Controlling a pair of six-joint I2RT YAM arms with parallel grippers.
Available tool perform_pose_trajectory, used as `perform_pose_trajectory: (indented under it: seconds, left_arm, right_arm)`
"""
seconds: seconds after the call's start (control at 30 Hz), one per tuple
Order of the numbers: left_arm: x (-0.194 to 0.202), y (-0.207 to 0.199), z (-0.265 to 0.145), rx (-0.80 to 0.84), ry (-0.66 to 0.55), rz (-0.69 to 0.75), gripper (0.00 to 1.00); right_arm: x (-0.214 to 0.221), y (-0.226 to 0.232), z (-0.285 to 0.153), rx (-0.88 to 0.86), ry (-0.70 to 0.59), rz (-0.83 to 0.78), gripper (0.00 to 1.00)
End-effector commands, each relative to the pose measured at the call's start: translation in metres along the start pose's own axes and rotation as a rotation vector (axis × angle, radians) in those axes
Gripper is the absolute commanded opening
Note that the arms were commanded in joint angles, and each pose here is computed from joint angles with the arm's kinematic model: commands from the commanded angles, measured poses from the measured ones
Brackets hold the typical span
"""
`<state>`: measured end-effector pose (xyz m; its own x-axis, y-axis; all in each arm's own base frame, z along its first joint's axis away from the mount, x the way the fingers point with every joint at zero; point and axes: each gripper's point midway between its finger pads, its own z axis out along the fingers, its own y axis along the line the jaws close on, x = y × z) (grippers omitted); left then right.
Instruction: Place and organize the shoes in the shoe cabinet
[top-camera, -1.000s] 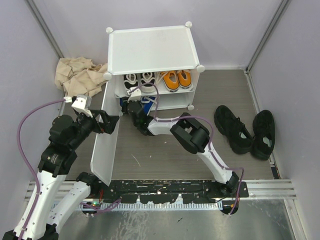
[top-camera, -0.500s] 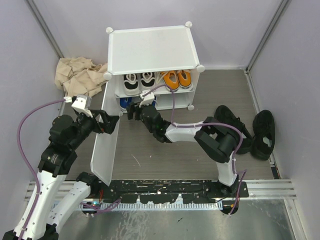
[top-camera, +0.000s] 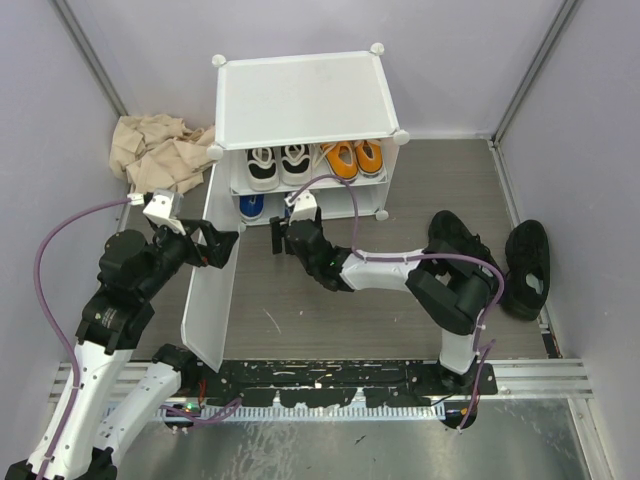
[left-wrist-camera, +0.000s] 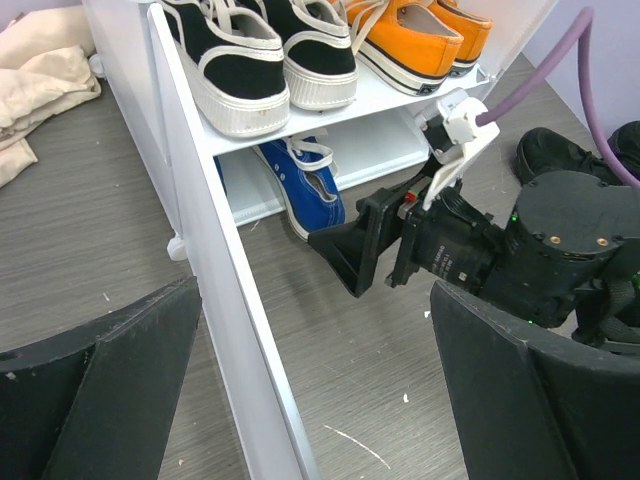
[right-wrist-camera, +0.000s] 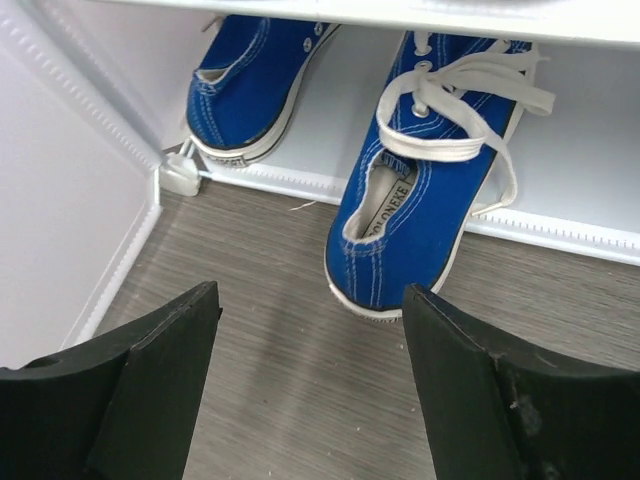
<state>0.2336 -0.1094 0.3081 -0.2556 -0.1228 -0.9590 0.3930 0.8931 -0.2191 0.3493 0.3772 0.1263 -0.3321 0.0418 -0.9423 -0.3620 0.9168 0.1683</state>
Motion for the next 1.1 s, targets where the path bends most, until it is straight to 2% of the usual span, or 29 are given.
perform_pose_trajectory:
  seconds: [0.0,0.3,0.47,0.6,0.67,0.77,1.07]
  left_arm:
    - [0.055,0.016,0.001,-0.057,0.19,-0.001,0.98]
    - [0.056,0.016,0.001,-0.057,0.19,-0.001,0.98]
    - [0.056,0.017,0.001,-0.059,0.19,-0.002,0.98]
    - [0.056,0.017,0.001,-0.06,0.191,-0.001,0.98]
    - [0.056,0.017,0.001,-0.062,0.191,-0.001,0.98]
    - [0.056,0.017,0.002,-0.063,0.193,-0.001,0.98]
    - [0.056,0.019,0.003,-0.069,0.196,-0.001,0.98]
  right_arm:
    - [-0.02,-0.004,0.013,0.073,-0.05,-0.002,0.77]
    - [-0.01,-0.02,0.036,0.124,-0.023,0.011,0.67]
    - [-0.009,-0.037,0.039,0.179,-0.046,0.001,0.52]
    - [-0.01,-0.05,0.043,0.21,-0.067,-0.031,0.31]
    - [-0.012,-0.05,0.046,0.183,-0.075,-0.035,0.03]
    - [-0.018,-0.047,0.047,0.137,-0.109,-0.02,0.01]
    - [-0.092,-0.03,0.047,0.084,-0.38,0.014,0.01]
